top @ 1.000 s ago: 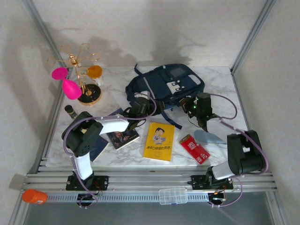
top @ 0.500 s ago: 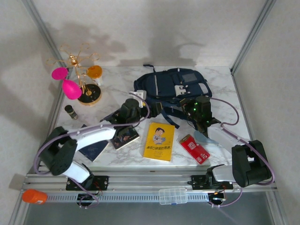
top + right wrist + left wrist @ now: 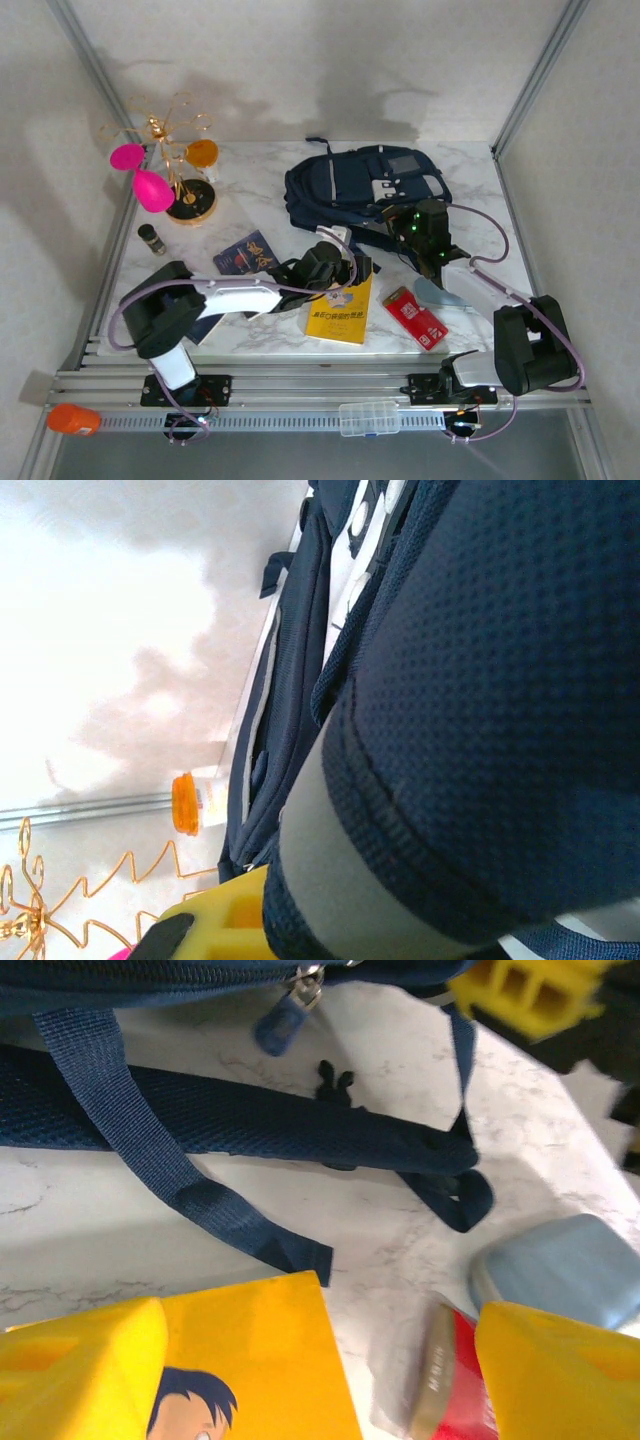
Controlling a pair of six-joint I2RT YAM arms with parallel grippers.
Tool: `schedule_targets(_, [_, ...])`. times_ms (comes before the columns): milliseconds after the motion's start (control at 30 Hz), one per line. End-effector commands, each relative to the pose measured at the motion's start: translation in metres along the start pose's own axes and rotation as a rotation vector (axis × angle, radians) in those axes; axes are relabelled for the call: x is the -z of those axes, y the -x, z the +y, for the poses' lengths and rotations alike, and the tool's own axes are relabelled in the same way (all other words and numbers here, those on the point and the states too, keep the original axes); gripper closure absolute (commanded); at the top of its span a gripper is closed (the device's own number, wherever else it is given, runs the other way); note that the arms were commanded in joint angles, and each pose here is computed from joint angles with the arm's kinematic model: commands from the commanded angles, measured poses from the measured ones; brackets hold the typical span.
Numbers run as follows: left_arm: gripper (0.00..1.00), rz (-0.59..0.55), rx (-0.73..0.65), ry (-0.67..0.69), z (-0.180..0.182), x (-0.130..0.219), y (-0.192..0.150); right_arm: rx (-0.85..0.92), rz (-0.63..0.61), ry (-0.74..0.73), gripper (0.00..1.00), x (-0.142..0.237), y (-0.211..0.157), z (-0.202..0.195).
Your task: Pack books, pencil case, and school supplies into a backpack
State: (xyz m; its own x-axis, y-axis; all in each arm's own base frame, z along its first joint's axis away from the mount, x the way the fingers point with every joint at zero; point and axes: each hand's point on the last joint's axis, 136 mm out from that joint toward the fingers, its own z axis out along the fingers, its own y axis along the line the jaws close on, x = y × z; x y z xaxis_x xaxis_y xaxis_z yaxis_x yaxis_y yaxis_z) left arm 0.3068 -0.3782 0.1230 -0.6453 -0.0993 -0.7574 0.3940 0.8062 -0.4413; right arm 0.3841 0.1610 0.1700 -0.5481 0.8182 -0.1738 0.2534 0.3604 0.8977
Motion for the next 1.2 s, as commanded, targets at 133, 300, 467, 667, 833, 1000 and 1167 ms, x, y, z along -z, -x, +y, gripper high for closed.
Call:
schedule_targets(133, [0.3, -0.101, -0.021, 0.068, -0.005, -0.035, 0.03, 0.027, 0.015, 0.106, 1.0, 0.002, 0.001, 0.04])
schedule_targets(300, [0.42, -0.125, -0.011, 0.147, 0.013, -0.053, 0.042, 0.022, 0.024, 0.094, 1.0, 0.002, -0.001, 0.035])
schedule_targets(467, [0.51, -0.109, 0.006, 0.11, 0.019, -0.066, 0.042, 0.031, 0.022, 0.089, 1.0, 0.001, 0.0, 0.034])
schedule_targets(667, [0.7, -0.112, -0.022, 0.065, 0.017, -0.072, 0.05, 0.032, 0.031, 0.083, 1.0, -0.001, 0.001, 0.031])
schedule_targets(833, [0.89, -0.111, -0.035, 0.009, 0.011, -0.072, 0.055, 0.047, 0.021, 0.078, 1.0, 0.0, 0.005, 0.031])
schedule_targets(1000, [1.0, -0.113, -0.04, 0.008, 0.016, -0.066, 0.057, 0.07, 0.016, 0.078, 1.0, 0.001, 0.01, 0.034])
schedule_targets(1167, [1.0, -0.086, -0.013, 0.048, 0.041, -0.055, 0.054, 0.099, 0.02, 0.077, 1.0, 0.005, 0.017, 0.04])
